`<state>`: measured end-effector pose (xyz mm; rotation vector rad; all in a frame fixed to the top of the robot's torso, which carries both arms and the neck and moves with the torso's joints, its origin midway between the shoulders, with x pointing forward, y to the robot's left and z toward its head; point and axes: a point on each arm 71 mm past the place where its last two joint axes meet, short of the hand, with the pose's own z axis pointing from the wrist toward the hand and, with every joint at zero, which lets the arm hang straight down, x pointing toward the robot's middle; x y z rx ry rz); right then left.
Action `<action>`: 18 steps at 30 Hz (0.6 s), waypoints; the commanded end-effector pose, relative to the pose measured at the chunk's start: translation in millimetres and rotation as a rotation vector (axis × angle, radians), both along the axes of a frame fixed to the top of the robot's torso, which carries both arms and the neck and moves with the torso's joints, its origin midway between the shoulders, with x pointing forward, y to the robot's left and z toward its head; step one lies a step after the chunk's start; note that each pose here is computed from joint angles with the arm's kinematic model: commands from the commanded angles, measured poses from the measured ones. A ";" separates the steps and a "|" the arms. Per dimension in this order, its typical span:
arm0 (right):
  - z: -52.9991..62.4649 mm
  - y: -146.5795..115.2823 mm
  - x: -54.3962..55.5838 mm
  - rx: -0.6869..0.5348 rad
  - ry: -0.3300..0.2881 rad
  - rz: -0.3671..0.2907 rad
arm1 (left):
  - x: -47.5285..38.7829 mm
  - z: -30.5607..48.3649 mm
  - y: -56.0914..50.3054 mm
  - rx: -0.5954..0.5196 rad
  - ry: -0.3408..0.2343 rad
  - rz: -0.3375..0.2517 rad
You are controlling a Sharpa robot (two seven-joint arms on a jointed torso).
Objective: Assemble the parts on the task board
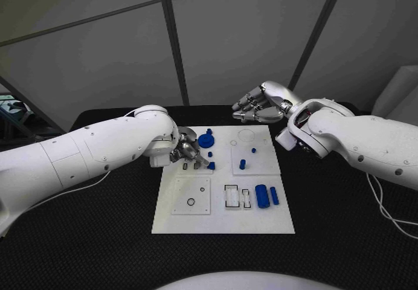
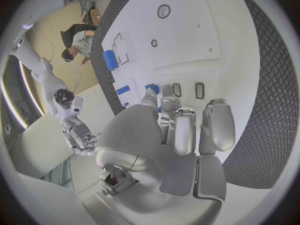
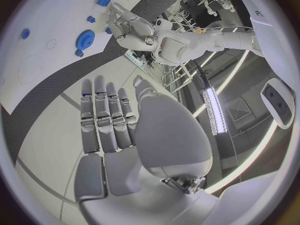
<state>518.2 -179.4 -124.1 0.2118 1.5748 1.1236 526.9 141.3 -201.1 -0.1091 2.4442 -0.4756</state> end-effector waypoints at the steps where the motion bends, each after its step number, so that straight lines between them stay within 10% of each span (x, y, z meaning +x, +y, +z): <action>1: 0.0 0.9 0.2 -0.020 -0.001 0.006 | -0.6 2.0 2.6 0.000 -0.016 0.012; 18: -18.5 22.7 -19.6 -0.418 -0.209 0.025 | -21.6 13.5 46.4 -0.213 -0.038 0.175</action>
